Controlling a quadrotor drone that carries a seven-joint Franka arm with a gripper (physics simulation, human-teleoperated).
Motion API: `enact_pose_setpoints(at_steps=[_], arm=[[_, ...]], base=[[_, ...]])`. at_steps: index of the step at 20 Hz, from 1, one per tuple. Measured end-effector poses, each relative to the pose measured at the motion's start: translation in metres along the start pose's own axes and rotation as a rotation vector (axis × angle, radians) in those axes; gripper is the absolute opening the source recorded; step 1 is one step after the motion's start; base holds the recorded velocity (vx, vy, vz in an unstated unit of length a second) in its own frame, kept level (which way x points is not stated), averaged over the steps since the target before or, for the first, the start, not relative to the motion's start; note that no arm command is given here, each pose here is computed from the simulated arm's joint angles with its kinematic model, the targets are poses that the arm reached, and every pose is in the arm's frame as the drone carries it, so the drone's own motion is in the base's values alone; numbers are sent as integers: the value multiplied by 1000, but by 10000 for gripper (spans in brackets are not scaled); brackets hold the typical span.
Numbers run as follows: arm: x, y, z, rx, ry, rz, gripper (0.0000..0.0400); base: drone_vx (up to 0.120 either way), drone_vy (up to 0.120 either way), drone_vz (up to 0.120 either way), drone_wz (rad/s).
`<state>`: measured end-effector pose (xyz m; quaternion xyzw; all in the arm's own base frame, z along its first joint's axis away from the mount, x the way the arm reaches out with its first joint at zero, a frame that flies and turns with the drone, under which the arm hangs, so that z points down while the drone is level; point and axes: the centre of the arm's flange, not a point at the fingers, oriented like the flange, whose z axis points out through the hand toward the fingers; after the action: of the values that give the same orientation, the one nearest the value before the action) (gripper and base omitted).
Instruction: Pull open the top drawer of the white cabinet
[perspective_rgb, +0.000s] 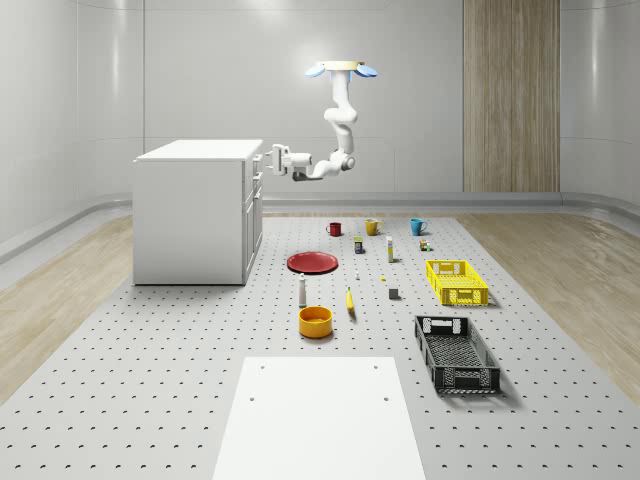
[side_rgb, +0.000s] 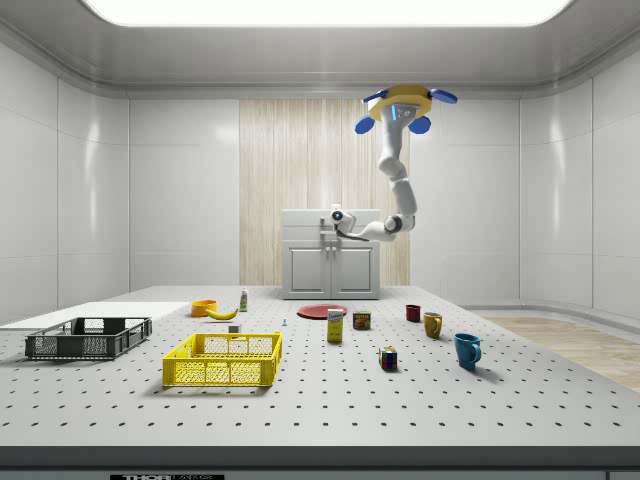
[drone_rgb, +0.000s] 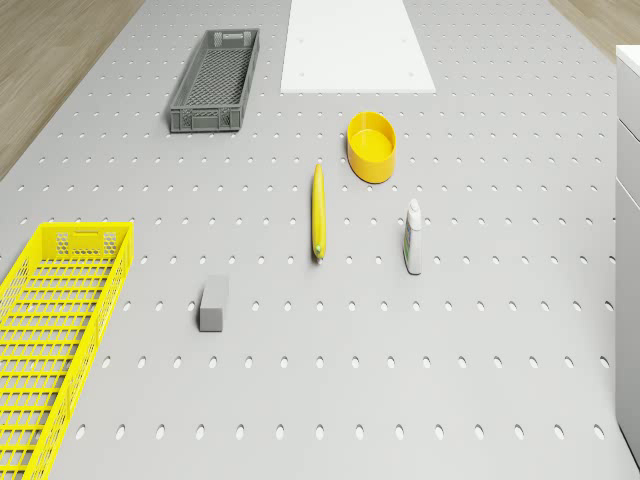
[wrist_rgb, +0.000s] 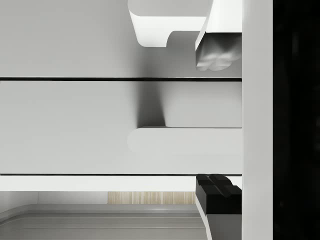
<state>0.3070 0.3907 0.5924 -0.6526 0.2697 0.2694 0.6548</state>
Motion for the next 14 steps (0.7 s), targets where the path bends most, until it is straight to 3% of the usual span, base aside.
enact_pose_setpoints(at_steps=[14], arm=[[11, 10, 15, 1, 1, 0, 305]], base=[[0, 0, 0, 0]])
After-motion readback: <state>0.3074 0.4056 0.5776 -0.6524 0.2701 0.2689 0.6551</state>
